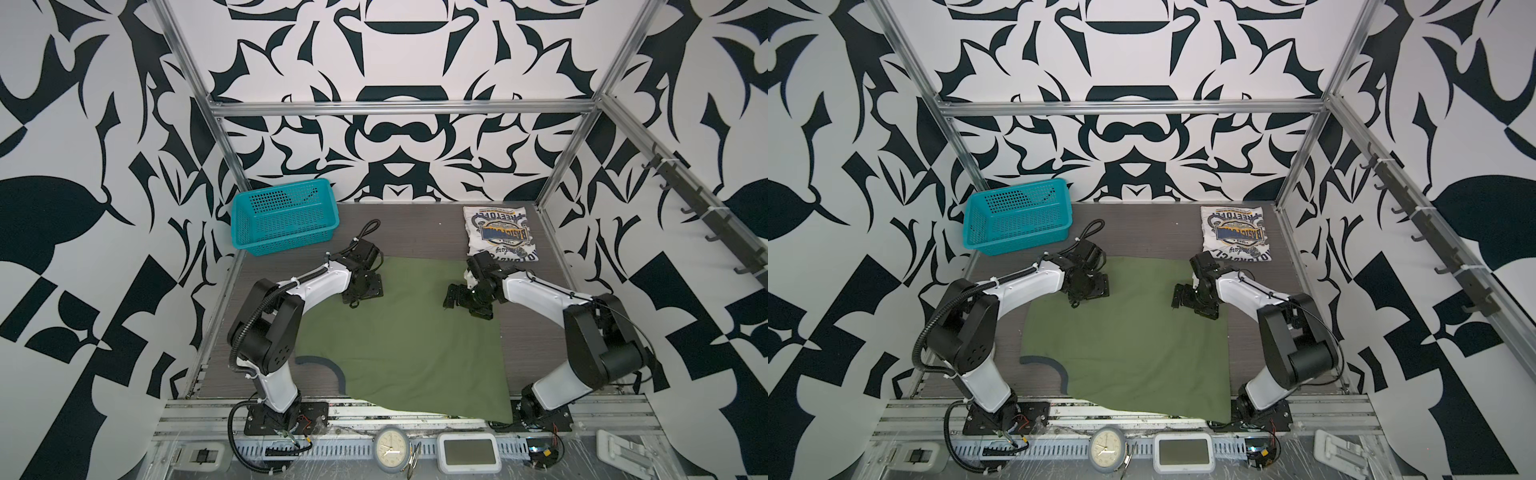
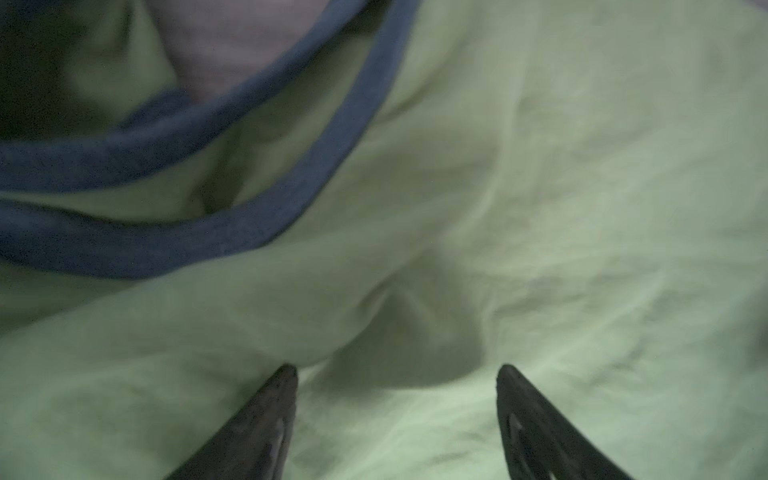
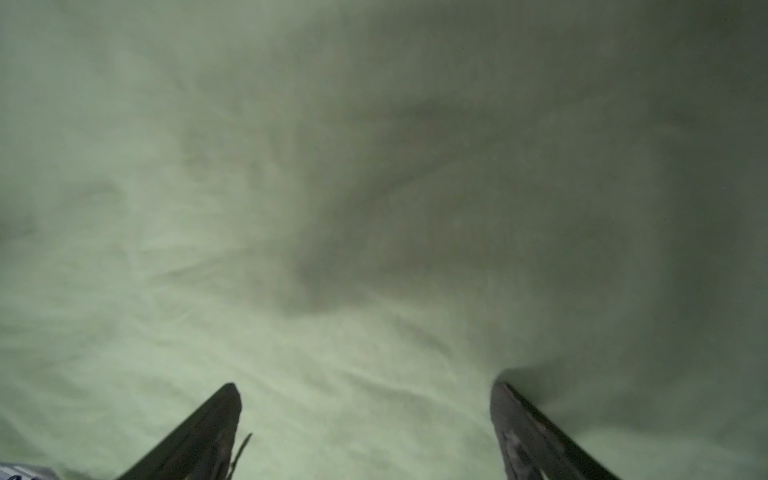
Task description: Fold and stack the tank tops
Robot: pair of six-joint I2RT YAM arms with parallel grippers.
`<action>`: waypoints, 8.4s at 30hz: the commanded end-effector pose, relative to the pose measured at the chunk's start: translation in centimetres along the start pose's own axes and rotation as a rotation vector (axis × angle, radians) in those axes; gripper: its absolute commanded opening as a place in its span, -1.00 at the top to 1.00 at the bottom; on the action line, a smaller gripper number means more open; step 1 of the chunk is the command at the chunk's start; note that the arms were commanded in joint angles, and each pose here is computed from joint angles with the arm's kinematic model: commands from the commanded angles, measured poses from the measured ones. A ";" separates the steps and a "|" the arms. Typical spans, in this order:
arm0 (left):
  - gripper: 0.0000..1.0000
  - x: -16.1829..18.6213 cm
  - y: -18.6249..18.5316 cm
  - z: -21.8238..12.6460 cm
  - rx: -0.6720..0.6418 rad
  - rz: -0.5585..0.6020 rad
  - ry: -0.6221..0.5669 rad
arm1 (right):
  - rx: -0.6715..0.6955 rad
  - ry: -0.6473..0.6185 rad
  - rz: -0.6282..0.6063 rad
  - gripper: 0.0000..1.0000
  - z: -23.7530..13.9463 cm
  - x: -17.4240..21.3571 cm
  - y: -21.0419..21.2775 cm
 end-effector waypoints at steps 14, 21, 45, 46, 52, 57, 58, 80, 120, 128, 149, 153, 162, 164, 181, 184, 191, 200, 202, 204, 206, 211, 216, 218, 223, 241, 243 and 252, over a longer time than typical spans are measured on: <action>-0.57 -1.5 -5.3 4.0 0.175 -0.144 0.011 | 0.135 -0.105 0.334 -0.99 1.0 -11.9 -8.8; -0.61 -2.6 -5.1 -1.2 0.163 -0.048 -0.090 | 0.228 -0.236 0.307 -0.99 -3.9 -12.2 -9.7; 0.10 -11.9 5.3 0.5 -0.345 -0.066 0.013 | -0.016 -0.278 0.153 -0.99 -6.1 -4.7 -5.9; 0.13 -11.9 5.4 0.8 -0.359 -0.065 0.025 | -0.018 -0.275 0.151 -0.99 -6.0 -4.6 -5.9; 0.23 -11.5 5.6 2.5 -0.366 -0.065 0.079 | -0.020 -0.280 0.144 -0.99 -6.1 -4.6 -5.9; 0.38 -11.4 5.3 3.4 -0.349 -0.063 0.098 | -0.023 -0.284 0.143 -0.99 -6.2 -4.7 -5.8; 0.43 -11.4 5.3 3.5 -0.347 -0.064 0.099 | -0.022 -0.283 0.142 -0.99 -6.2 -4.7 -5.8; 0.18 -7.3 7.1 -6.3 -0.398 -0.135 -0.089 | -0.014 -0.272 0.137 -0.99 -5.8 -5.3 -5.8; 0.55 -9.7 15.4 -0.5 -0.262 -0.361 -0.117 | 0.011 -0.220 0.085 -0.99 -4.1 -4.2 -5.0; 0.99 -7.5 9.3 -2.7 -0.280 -0.294 -0.161 | 0.025 -0.220 0.086 -0.99 -4.1 -4.4 -5.1; -0.10 -4.3 -2.6 -7.1 0.018 -0.046 -0.212 | 0.026 -0.211 0.083 -0.99 -3.7 -4.5 -5.1; -0.08 -6.0 1.1 -6.0 -0.013 -0.106 -0.186 | 0.027 -0.213 0.083 -0.99 -3.8 -4.5 -5.1; -0.02 -8.0 6.8 -2.8 0.000 -0.226 -0.152 | 0.032 -0.211 0.083 -0.99 -3.7 -4.4 -5.2; -0.01 -7.9 6.4 -2.2 0.038 -0.210 -0.132 | 0.035 -0.210 0.082 -0.99 -3.7 -4.4 -5.3; 0.32 -6.3 2.8 -0.5 0.102 -0.150 -0.073 | 0.041 -0.206 0.082 -0.99 -3.6 -4.5 -5.3; 0.47 -6.3 2.5 -0.8 0.091 -0.140 -0.081 | 0.040 -0.208 0.082 -0.99 -3.6 -4.6 -5.3; 0.75 -6.4 2.8 -3.0 0.005 -0.144 -0.165 | 0.040 -0.203 0.082 -0.99 -3.5 -4.5 -5.3; 0.91 -6.9 8.0 -9.5 -0.160 -0.376 -0.418 | 0.060 -0.179 0.094 -0.99 -2.8 -4.3 -5.7; 0.91 -6.7 10.1 -9.9 -0.172 -0.479 -0.423 | 0.062 -0.175 0.094 -0.99 -2.8 -4.3 -5.7; 0.91 -6.6 12.0 -10.0 -0.206 -0.558 -0.427 | 0.063 -0.174 0.096 -0.99 -2.8 -4.3 -5.7; 0.90 -6.8 13.7 -9.9 -0.229 -0.617 -0.431 | 0.062 -0.172 0.094 -0.99 -2.7 -4.3 -5.7; 0.88 -7.6 16.0 -9.0 -0.248 -0.688 -0.433 | 0.084 -0.166 0.097 -0.99 -2.6 -4.3 -5.9; 0.88 -8.1 18.2 -7.8 -0.303 -0.748 -0.403 | 0.152 -0.159 0.105 -0.99 -2.7 -4.5 -6.6; 0.88 -7.7 19.5 -7.4 -0.342 -0.788 -0.406 | 0.191 -0.158 0.111 -0.99 -2.6 -4.5 -7.0; 0.87 -5.7 22.9 -7.0 -0.374 -0.896 -0.413 | 0.229 -0.145 0.126 -0.99 -2.1 -4.6 -7.5; -0.43 -3.3 24.0 -9.0 -0.344 -0.871 -0.395 | 0.197 -0.224 0.085 -0.99 -4.7 -5.2 -6.1; -0.51 -3.6 23.5 -10.9 -0.342 -0.837 -0.443 | 0.185 -0.245 0.069 -0.99 -5.4 -5.3 -5.6; -0.36 -7.9 9.5 -8.8 -0.072 -0.375 -0.276 | 0.156 -0.246 0.037 -0.99 -5.2 -5.3 -4.1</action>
Point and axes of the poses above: each gripper's point midway between its finger pads, its own z axis out along the fingers, its own y axis along the line the jaws close on, x = y × z, the point moved 6 cm from there along -z, back along the fingers, and after that the axes turned 2 degrees about z, right-handed, at the moved point
